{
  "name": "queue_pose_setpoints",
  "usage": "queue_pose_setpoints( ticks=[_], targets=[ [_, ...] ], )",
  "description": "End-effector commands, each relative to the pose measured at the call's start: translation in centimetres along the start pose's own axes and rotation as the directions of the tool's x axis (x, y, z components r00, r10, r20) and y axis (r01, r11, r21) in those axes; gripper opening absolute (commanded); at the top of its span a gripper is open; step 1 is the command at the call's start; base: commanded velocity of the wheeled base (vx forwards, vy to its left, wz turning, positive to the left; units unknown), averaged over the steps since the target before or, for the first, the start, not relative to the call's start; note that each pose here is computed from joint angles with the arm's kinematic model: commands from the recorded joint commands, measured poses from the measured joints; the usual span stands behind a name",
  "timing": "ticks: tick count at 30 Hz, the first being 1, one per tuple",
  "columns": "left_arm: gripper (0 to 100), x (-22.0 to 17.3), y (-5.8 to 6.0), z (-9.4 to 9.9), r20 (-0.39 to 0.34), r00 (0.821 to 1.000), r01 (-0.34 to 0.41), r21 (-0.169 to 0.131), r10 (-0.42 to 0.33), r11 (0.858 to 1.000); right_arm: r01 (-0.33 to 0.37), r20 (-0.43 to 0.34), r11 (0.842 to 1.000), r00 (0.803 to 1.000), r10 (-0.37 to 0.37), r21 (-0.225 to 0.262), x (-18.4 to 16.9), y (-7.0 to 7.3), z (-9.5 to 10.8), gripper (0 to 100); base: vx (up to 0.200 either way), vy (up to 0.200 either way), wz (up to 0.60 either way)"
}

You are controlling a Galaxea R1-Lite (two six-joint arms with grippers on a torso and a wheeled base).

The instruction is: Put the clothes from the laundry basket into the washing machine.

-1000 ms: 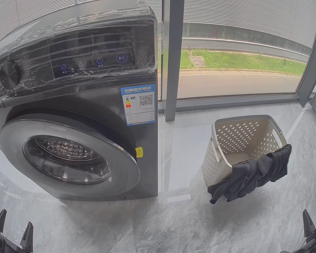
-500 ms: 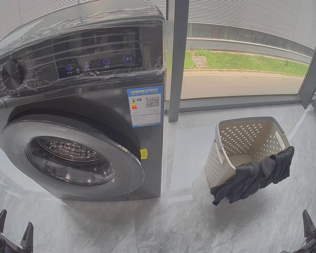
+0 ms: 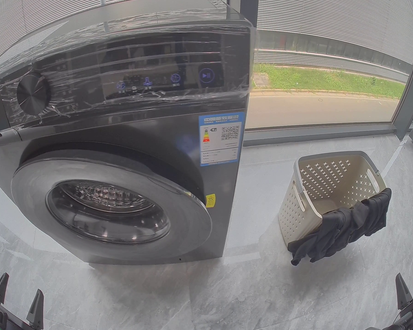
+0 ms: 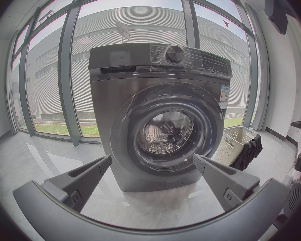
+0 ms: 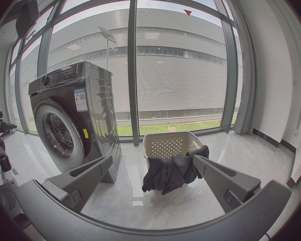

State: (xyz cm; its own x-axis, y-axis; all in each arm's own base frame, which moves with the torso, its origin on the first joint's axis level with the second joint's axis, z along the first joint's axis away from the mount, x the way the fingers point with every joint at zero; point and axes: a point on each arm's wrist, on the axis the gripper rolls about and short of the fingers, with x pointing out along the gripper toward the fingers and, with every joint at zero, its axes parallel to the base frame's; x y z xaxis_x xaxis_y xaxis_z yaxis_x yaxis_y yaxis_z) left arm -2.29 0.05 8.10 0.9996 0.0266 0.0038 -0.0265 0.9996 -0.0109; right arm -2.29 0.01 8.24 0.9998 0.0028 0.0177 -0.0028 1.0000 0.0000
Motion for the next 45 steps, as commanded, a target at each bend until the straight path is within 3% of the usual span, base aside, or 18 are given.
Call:
queue_pose_setpoints(
  ticks=[1, 9, 31, 45],
  targets=[
    [100, 0.01, 0.01, -0.47, -0.001, 1.000, -0.001, 0.000, 0.001, 1.000, 0.000, -0.001, 1.000, 1.000, 0.000, 0.000, 0.00, 0.00, -0.52, 100, 0.000, 0.000, 0.00],
    [100, 0.01, 0.01, -0.47, -0.001, 1.000, -0.003, 0.002, 0.003, 1.000, 0.000, -0.001, 1.000, 1.000, 0.000, 0.002, 0.00, 0.00, -0.52, 100, 0.000, 0.000, 0.45],
    [100, 0.01, 0.00, -0.49, -0.002, 1.000, 0.000, -0.003, 0.000, 1.000, 0.000, -0.001, 1.000, 1.000, 0.000, 0.000, 0.00, 0.00, -0.52, 100, 0.000, 0.000, 0.00],
    [100, 0.01, 0.01, -0.49, -0.002, 1.000, -0.001, -0.003, 0.001, 1.000, 0.000, -0.001, 1.000, 1.000, 0.000, 0.000, 0.00, 0.00, -0.52, 100, 0.000, 0.200, 0.00]
  ],
)
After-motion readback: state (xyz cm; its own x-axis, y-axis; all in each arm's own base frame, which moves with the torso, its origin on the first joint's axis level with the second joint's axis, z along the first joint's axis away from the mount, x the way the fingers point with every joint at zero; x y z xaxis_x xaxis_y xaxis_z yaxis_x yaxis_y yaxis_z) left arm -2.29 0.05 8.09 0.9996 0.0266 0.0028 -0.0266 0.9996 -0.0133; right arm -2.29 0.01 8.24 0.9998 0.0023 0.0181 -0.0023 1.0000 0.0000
